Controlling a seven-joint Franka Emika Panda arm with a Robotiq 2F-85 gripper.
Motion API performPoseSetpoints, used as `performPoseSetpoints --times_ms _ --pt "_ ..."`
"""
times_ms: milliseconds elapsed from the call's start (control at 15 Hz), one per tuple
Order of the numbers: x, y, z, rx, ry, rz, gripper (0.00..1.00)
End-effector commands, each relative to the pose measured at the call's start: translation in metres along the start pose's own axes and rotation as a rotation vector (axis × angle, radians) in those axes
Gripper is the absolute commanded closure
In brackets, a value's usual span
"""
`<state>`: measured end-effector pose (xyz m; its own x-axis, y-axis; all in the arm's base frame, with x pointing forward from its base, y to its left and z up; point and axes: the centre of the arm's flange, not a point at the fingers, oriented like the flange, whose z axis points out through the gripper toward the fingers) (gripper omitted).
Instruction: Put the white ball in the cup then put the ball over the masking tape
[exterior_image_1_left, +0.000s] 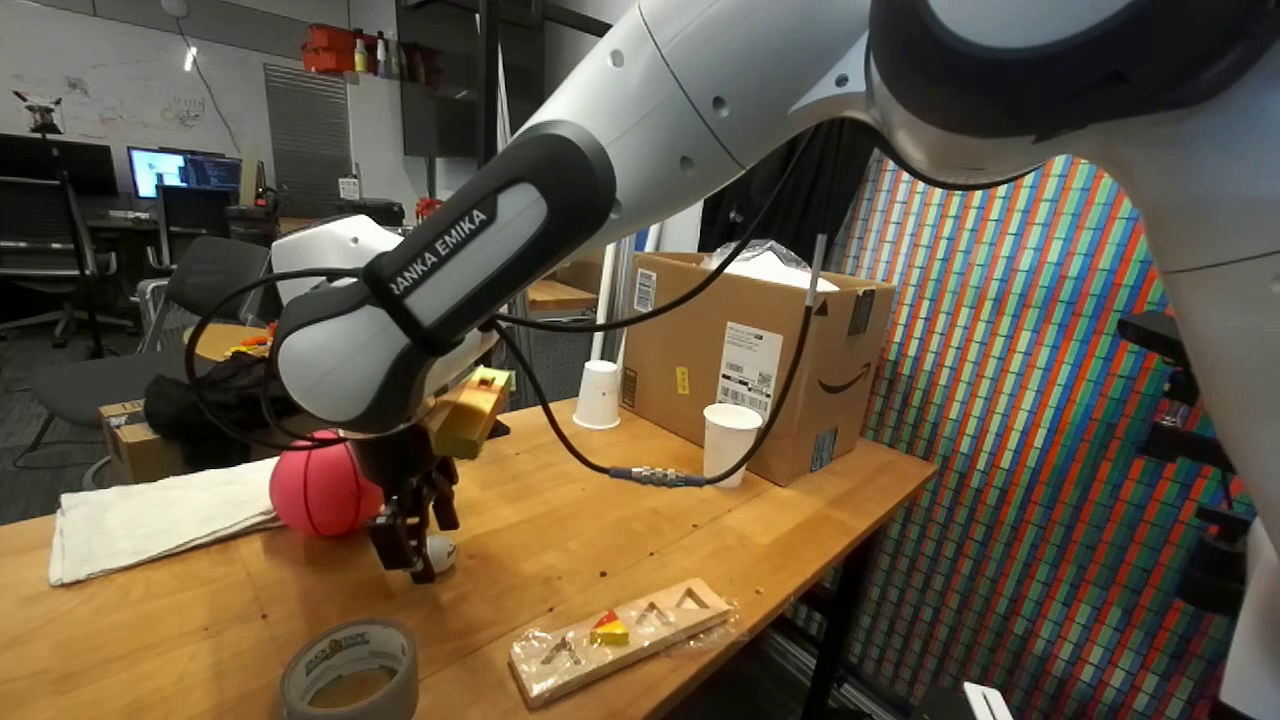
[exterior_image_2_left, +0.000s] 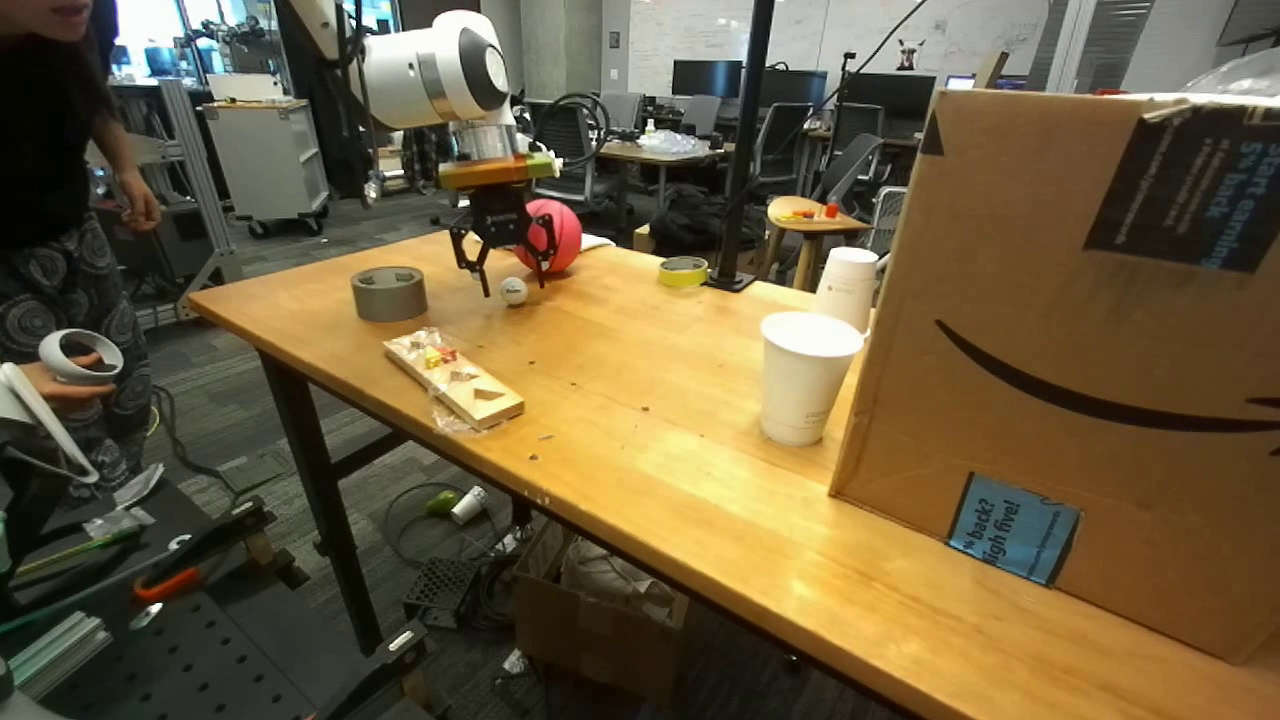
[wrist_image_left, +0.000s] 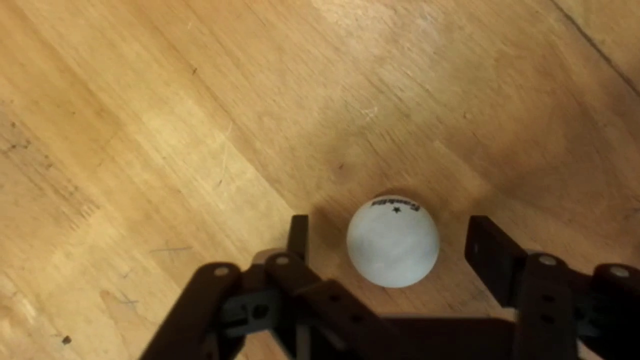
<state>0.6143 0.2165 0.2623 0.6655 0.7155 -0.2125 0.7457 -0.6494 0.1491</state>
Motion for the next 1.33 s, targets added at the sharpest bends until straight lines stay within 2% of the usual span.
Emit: performPoseSetpoints --times_ms 0,267,667,1267 --pt "0.007 0.007 -0.008 0.006 0.008 -0.007 0.49" --pt "0.006 0.006 -0.012 0.005 0.011 -0.002 0.8" --pt "-0.009 0.022 -0.037 -0.029 0.026 0.031 0.78" --pt "-0.091 0.102 -0.096 -0.09 0.044 0.205 0.78"
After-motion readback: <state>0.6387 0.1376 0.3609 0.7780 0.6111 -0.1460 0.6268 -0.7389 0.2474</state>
